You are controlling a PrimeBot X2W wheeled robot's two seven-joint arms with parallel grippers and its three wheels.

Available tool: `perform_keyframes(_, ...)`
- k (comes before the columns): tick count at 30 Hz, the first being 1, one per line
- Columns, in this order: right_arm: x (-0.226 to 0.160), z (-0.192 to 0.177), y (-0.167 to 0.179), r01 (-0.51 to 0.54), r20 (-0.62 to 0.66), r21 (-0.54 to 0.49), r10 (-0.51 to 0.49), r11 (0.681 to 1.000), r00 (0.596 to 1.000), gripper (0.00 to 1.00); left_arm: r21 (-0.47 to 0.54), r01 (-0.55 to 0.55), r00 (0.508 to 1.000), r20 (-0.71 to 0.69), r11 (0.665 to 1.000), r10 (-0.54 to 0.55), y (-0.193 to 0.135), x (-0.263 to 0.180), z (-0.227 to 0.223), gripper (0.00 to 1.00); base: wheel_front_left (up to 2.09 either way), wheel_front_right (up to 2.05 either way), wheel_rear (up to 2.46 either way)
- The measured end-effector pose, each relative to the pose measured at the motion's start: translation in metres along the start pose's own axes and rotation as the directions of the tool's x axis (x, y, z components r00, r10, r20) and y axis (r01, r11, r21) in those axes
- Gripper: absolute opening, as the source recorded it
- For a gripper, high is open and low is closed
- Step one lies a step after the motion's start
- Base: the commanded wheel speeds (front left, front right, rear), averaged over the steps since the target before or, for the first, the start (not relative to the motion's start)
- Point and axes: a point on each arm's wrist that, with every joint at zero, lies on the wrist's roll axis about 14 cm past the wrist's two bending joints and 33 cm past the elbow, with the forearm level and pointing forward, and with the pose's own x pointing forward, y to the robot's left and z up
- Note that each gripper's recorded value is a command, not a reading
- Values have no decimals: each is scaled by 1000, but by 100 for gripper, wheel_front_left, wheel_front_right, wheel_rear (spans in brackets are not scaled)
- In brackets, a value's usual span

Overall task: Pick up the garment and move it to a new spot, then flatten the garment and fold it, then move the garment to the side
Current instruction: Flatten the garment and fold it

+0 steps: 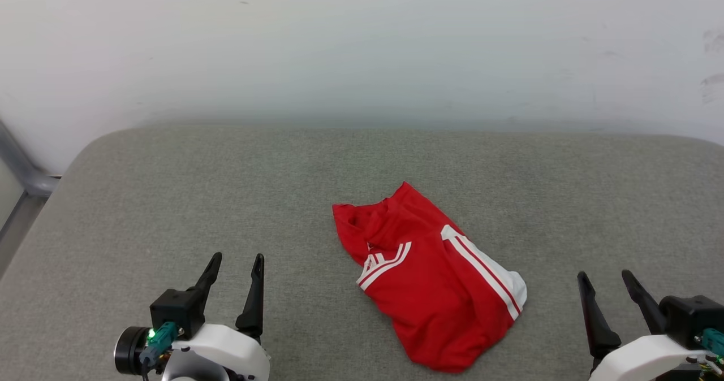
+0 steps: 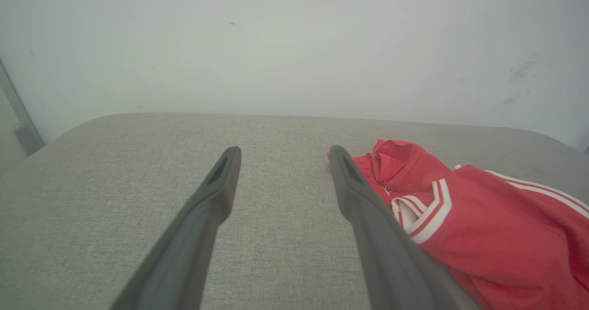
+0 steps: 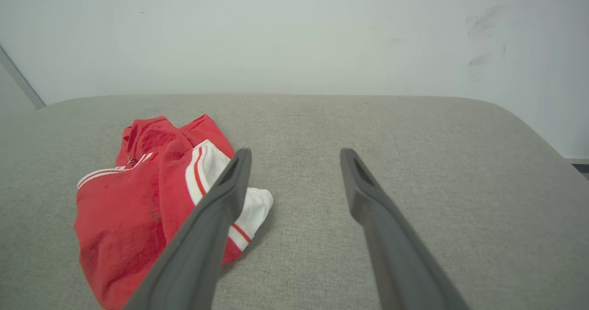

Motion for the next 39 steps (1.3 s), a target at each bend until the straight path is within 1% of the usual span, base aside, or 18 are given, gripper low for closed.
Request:
perform_keyframes(4,2,-23,-1,-1,-131,4,1,1000,991,100,3,-2,1000,13,1000,2,2,1,4,100,0,0,0)
perform_keyframes(7,7,-41,4,-27,-253,23,32,999,967,100,-1,-7,1000,22,1000,7,2,0,7,100,0,0,0)
perform_keyframes(12,27,-50,27,-148,-392,14,142,989,909,100,-12,-23,999,34,1000,24,4,-2,10,100,0,0,0)
perform_keyframes(14,34,-52,39,-208,-440,1,187,978,878,100,-16,-33,999,32,999,33,6,-3,9,100,0,0,0)
perform_keyframes(18,46,-60,63,-322,-534,-18,263,947,804,100,-20,-49,998,33,999,49,9,0,9,100,0,0,0)
perform_keyframes(20,50,-66,67,-362,-579,-39,274,931,768,100,-18,-61,998,29,998,62,13,0,7,100,0,0,0)
perform_keyframes(22,51,-77,68,-393,-639,-54,270,918,720,100,-20,-70,997,23,997,70,15,0,5,100,0,0,0)
perform_keyframes(25,46,-95,69,-423,-714,-41,269,905,646,100,-23,-80,997,20,997,81,18,2,3,100,0,0,0)
perform_keyframes(26,45,-99,69,-429,-730,-37,269,903,628,37,-21,-82,996,19,996,83,18,2,3,100,0,0,0)
perform_keyframes(27,45,-99,68,-431,-737,-37,267,902,622,0,-20,-83,996,17,996,83,19,3,2,100,0,0,0)
perform_keyframes(29,47,-99,66,-434,-746,-40,262,900,612,0,-23,-81,997,13,996,81,18,4,1,100,0,0,0)
perform_keyframes(30,48,-98,66,-437,-744,-44,263,898,615,0,-25,-76,997,11,997,77,17,4,-1,100,0,0,0)
perform_keyframes(33,56,-84,65,-439,-710,-63,269,897,651,0,-30,-65,998,9,997,65,13,7,-2,100,0,0,0)
perform_keyframes(36,66,-66,60,-430,-664,-95,265,898,699,0,-30,-54,998,13,998,54,9,11,-1,100,0,0,0)
perform_keyframes(39,78,-40,47,-388,-594,-145,234,910,770,0,-29,-34,999,15,999,34,4,14,-1,100,0,0,0)
